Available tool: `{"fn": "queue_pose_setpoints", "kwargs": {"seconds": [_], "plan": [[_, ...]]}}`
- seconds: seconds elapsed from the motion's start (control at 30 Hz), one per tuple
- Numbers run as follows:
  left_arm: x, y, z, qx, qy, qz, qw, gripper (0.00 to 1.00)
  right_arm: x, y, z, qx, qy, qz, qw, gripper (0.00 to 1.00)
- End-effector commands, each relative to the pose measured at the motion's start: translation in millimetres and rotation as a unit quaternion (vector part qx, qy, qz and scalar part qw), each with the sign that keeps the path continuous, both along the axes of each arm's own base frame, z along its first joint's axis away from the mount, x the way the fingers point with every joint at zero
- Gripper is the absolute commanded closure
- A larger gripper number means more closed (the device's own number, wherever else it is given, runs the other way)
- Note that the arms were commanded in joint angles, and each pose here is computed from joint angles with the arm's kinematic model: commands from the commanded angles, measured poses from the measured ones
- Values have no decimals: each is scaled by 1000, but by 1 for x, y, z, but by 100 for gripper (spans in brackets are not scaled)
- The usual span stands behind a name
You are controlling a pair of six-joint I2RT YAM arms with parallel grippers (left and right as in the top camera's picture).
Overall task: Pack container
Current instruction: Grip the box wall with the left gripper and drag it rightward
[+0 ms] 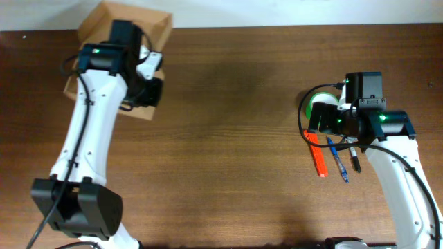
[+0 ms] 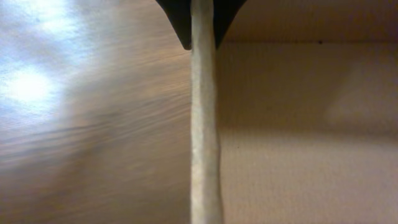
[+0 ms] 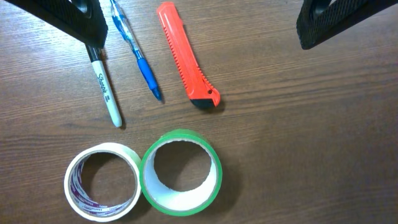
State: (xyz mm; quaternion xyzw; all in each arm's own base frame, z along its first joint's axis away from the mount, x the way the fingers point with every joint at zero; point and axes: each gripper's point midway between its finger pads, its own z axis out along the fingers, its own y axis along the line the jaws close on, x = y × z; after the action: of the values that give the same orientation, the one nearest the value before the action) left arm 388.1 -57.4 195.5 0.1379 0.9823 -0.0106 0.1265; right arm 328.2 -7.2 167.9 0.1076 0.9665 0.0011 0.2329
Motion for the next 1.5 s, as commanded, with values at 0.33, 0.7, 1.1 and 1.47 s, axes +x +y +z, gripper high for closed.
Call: {"fn": "queue_pose_setpoints", "kwargs": {"seconds": [0.33,0.7,1.1,1.47], "plan": [[-28,-142,12,-2,-28,-173,984,99,-36,-77,11,-7,28,-148,988,1],[-15,-196,-36,-68,4,-209,976,99,-63,-130,32,9,-9,-247,969,1],[-33,-236,-80,-49,35,-311,948,98,-63,-131,32,7,-9,-248,969,1],[-57,-268,-87,-25,30,-330,943,98,-63,-131,32,7,-10,-248,969,1]]}}
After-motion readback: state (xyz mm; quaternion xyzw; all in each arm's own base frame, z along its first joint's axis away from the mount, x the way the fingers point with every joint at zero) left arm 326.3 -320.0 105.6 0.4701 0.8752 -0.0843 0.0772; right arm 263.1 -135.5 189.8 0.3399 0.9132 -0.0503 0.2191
